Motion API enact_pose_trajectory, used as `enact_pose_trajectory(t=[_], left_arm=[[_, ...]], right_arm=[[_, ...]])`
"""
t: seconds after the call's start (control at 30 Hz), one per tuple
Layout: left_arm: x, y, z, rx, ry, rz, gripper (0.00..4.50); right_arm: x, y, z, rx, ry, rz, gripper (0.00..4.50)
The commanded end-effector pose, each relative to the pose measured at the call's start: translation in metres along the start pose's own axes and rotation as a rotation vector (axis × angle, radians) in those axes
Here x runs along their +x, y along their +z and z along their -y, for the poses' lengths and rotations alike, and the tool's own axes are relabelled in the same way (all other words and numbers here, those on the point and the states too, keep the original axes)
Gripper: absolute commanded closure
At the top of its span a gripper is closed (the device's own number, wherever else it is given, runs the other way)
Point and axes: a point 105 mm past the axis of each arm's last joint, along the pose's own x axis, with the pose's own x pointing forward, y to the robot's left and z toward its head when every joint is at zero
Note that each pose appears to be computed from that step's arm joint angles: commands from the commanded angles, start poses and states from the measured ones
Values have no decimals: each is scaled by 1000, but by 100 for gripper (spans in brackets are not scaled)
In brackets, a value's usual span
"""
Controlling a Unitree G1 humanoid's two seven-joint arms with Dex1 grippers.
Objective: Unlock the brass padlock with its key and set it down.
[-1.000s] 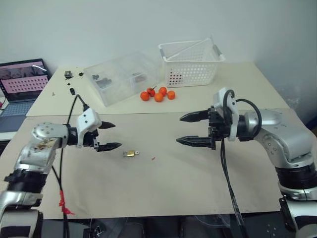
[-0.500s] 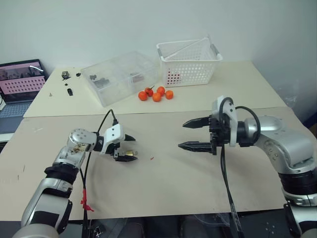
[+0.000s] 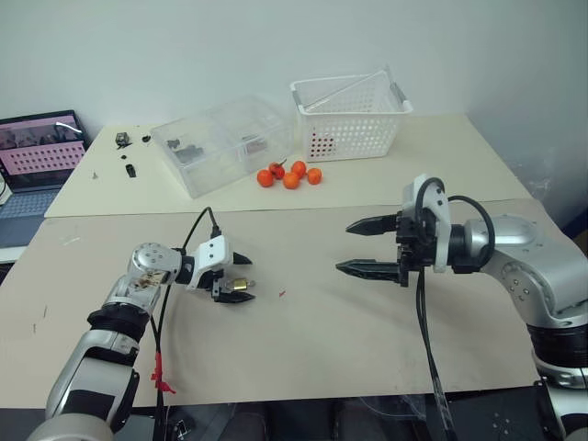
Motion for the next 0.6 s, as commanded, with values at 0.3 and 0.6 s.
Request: enact_pose_trajectory(t=[0.3,0.6], left_arm=[[-21,-8,0,-20,32,-34,1],[-20,-14,6,-27,17,-51,27]], right_arm=[[3,15,2,-52,9,29,0],[4,14,4,-60,12,26,0]])
